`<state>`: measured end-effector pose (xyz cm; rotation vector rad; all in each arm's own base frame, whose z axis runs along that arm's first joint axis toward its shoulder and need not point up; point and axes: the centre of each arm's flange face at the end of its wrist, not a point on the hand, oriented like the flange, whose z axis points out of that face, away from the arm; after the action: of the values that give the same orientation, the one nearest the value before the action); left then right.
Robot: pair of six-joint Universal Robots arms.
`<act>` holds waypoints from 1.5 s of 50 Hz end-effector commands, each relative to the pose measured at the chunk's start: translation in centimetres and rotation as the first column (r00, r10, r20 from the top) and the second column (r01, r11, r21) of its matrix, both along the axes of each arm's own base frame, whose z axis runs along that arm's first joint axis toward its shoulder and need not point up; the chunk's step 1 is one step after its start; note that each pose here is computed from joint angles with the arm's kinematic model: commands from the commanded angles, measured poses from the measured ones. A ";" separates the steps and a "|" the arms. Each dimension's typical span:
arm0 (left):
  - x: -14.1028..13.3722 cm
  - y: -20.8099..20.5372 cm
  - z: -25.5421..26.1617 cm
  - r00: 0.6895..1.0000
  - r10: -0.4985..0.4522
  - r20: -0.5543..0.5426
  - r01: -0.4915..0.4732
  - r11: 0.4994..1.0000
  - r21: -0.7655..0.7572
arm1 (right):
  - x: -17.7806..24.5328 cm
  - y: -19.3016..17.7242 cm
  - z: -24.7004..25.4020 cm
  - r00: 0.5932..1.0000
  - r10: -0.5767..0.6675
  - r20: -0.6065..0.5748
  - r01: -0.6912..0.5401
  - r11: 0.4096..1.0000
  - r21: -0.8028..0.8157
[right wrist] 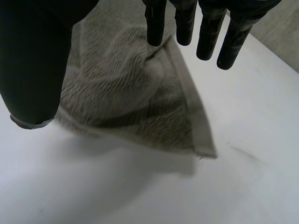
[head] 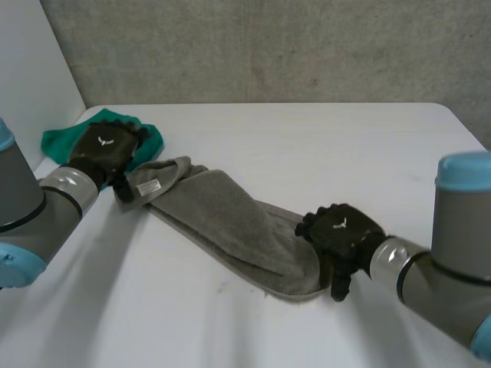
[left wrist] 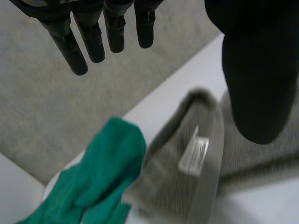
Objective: Fold the laundry.
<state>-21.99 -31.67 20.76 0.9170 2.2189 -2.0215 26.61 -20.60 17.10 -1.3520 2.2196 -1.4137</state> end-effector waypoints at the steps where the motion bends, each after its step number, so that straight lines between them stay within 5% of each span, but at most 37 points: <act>1: 0.6 -1.1 -1.8 1.000 0.018 0.025 -0.019 0.999 0.041 | -0.3 0.5 -2.4 0.999 0.017 -0.028 -0.019 0.997 -0.073; 7: 0.4 -1.6 -3.4 0.999 0.017 0.040 -0.020 0.997 0.076 | -0.2 0.3 -4.4 0.994 0.046 -0.096 -0.055 0.994 -0.095; 27: -2.1 -3.4 -3.8 0.998 0.028 0.063 -0.033 0.996 0.079 | -0.1 -1.9 -3.9 0.998 -0.015 -0.066 0.000 0.976 -0.219; 41: -3.3 -0.7 3.8 1.000 0.018 -0.009 -0.018 0.996 -0.090 | 0.0 -1.5 8.7 0.996 -0.008 0.084 0.046 0.888 -0.458; 52: -3.5 3.0 0.4 0.998 -0.038 -0.044 0.041 0.997 0.070 | 0.0 -1.4 13.4 0.988 -0.018 0.155 0.082 0.903 -0.421; 65: -4.9 0.7 -6.0 0.999 -0.048 0.014 0.045 0.981 0.189 | -0.2 -1.4 13.9 0.987 -0.024 0.158 0.089 0.903 -0.420; 75: -5.9 -1.7 -7.0 0.997 -0.062 0.043 0.055 0.989 0.139 | -0.3 -1.2 13.5 0.988 -0.028 0.151 0.088 0.909 -0.408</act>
<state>-27.42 -32.06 14.09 1.0192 2.4131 -1.8440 26.38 -21.92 30.96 -1.2475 1.9437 -2.0372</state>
